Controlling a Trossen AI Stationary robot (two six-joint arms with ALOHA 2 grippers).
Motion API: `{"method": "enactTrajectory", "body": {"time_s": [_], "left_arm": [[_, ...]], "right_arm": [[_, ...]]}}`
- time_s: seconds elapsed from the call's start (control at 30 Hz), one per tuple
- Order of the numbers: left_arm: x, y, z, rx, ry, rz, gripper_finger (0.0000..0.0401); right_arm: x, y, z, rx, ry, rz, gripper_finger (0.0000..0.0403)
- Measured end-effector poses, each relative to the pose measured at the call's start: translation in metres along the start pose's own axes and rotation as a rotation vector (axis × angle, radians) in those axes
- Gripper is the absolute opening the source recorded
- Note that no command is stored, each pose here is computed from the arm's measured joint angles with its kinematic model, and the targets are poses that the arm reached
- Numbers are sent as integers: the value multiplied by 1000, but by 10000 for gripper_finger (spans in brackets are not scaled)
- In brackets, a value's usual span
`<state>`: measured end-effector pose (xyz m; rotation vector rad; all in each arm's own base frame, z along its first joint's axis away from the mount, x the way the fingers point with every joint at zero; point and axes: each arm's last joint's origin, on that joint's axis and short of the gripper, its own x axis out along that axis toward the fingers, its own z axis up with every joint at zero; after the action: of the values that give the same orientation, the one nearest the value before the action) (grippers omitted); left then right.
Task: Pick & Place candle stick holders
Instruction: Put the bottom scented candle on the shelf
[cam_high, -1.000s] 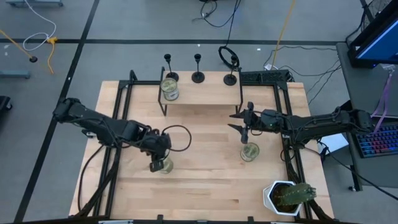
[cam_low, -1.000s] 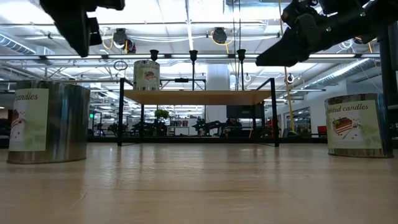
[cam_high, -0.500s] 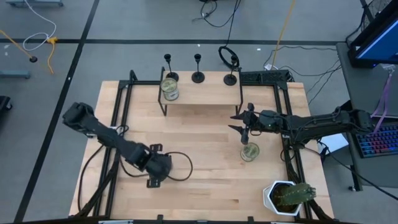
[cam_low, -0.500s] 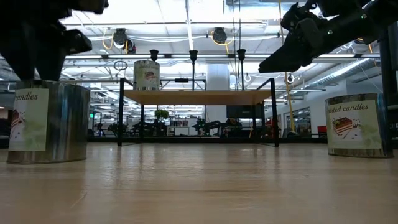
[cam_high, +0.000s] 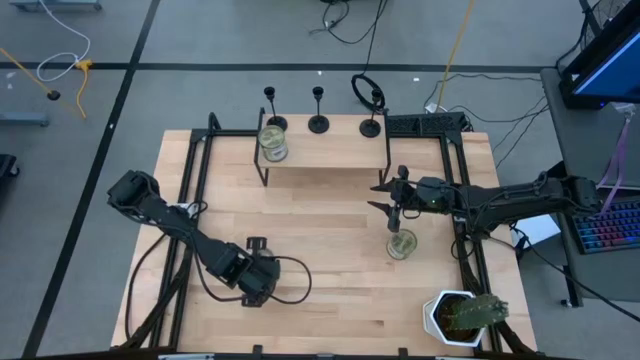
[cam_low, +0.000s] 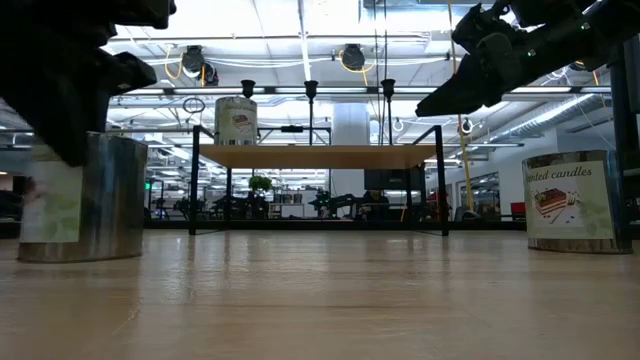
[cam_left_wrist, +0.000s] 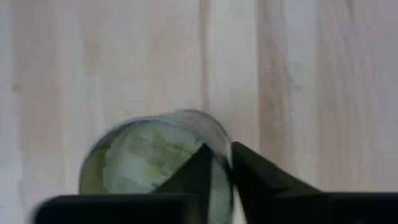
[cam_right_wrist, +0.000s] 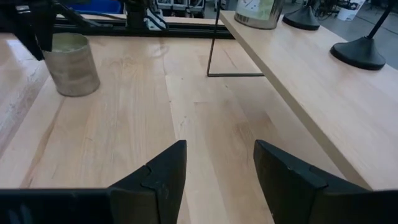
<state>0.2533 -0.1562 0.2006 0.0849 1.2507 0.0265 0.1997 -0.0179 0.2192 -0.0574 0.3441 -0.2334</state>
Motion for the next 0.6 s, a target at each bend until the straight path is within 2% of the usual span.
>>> {"method": "enactTrajectory", "body": {"time_s": [0.07,0.1,0.3,0.47,0.6], "left_arm": [[-2,4,1,-17,-20,36,18],[-2,7,3,-31,-37,54,12],[-12,29,31,-38,-145,42,6],[-50,68,80,-41,-293,88,5],[-94,114,114,-110,-420,106,6]], "right_arm": [[0,0,0,0,0,0,183],[0,0,0,0,0,0,183],[0,0,0,-3,-1,0,183],[0,0,2,3,-24,-1,183],[0,0,2,4,-21,-1,183]]}}
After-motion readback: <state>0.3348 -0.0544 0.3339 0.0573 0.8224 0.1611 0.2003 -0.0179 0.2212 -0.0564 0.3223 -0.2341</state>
